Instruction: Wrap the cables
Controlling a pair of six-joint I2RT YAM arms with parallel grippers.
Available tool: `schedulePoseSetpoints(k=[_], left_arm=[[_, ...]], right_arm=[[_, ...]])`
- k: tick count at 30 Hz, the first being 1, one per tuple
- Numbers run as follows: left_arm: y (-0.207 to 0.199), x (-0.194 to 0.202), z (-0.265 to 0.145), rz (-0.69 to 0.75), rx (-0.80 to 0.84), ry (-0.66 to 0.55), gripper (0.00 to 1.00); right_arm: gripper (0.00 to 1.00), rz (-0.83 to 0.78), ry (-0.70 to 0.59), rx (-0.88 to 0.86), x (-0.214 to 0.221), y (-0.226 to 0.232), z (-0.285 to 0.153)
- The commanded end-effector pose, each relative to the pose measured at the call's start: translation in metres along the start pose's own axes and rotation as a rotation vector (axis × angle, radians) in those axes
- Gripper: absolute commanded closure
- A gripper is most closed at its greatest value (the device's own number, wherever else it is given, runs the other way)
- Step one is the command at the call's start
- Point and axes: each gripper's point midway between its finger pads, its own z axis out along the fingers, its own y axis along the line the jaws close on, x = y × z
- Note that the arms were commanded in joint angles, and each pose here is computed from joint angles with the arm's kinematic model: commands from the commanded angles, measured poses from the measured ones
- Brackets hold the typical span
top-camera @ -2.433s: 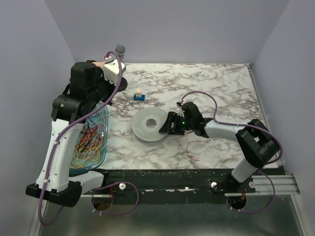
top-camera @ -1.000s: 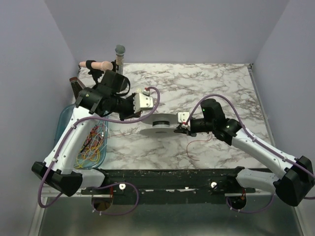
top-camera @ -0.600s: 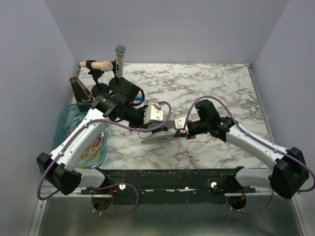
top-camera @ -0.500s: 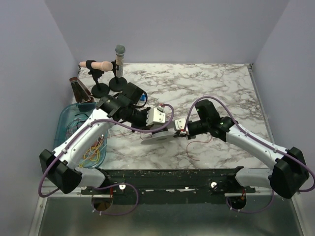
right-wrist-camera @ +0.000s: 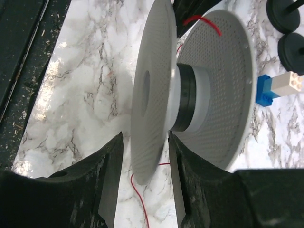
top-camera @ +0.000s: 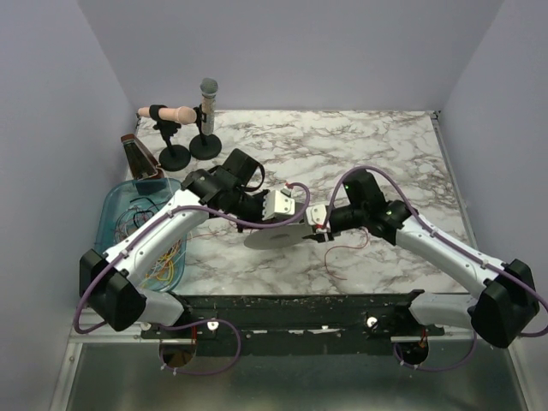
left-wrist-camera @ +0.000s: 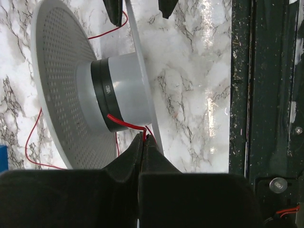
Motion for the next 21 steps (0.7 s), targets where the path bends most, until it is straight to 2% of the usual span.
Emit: schedulePoseSetpoints(k=[1, 8, 12, 18, 21], left_arm=[[0.002, -0.003, 0.009, 0.001, 0.009, -0.02, 1.0], [0.008, 0.003, 0.021, -0.012, -0.003, -0.021, 1.0], [0.01, -0.008, 0.02, -0.061, -0.019, -0.068, 1.0], [0.033, -0.021, 0.016, -0.263, -0.16, -0.118, 1.0], [0.042, -0.015, 0.015, -0.37, -0.227, -0.095, 1.0]], right_arm=[[0.48, -0.036, -0.071, 0.016, -0.028, -0.008, -0.01], [0.48, -0.018, -0.141, 0.014, -0.05, -0.006, -0.018], [0.44, 0.03, -0.183, 0.097, -0.063, -0.025, -0.028], [0.4, 0.153, -0.253, 0.308, -0.082, -0.057, -0.049], [0.34, 0.278, -0.331, 0.435, -0.093, -0.072, -0.061]])
